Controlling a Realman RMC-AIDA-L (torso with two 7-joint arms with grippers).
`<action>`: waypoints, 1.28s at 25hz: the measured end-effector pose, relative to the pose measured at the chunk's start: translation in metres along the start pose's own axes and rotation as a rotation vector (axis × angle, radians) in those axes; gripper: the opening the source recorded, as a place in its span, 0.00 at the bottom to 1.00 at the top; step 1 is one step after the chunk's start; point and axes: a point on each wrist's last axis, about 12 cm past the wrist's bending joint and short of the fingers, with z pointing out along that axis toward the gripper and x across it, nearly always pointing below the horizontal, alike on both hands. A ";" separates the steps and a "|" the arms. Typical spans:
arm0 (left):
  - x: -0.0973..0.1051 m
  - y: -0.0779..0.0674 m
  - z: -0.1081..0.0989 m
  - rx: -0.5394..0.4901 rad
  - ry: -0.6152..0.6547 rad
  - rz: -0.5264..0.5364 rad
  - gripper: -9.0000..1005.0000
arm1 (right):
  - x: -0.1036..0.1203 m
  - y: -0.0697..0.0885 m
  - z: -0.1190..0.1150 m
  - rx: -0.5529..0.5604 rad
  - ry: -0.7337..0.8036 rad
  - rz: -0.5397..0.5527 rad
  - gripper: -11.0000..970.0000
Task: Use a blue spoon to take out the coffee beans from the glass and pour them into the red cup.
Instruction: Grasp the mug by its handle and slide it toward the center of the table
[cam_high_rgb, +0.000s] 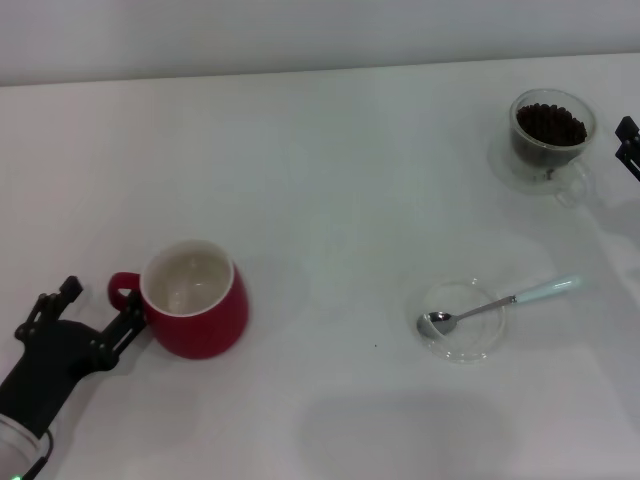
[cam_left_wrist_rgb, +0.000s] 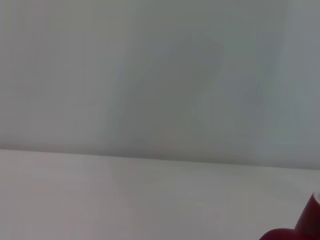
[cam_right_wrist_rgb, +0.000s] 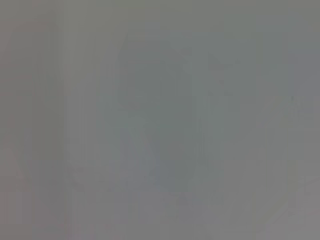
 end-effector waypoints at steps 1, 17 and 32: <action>0.000 -0.001 0.001 0.009 0.001 0.003 0.87 | 0.000 0.000 0.000 0.000 0.000 0.000 0.89; -0.005 -0.014 0.018 0.106 0.016 0.031 0.87 | 0.001 0.001 -0.002 -0.002 0.006 0.002 0.89; -0.013 -0.030 0.048 0.223 0.069 0.095 0.87 | 0.001 0.000 -0.002 -0.001 0.004 0.000 0.89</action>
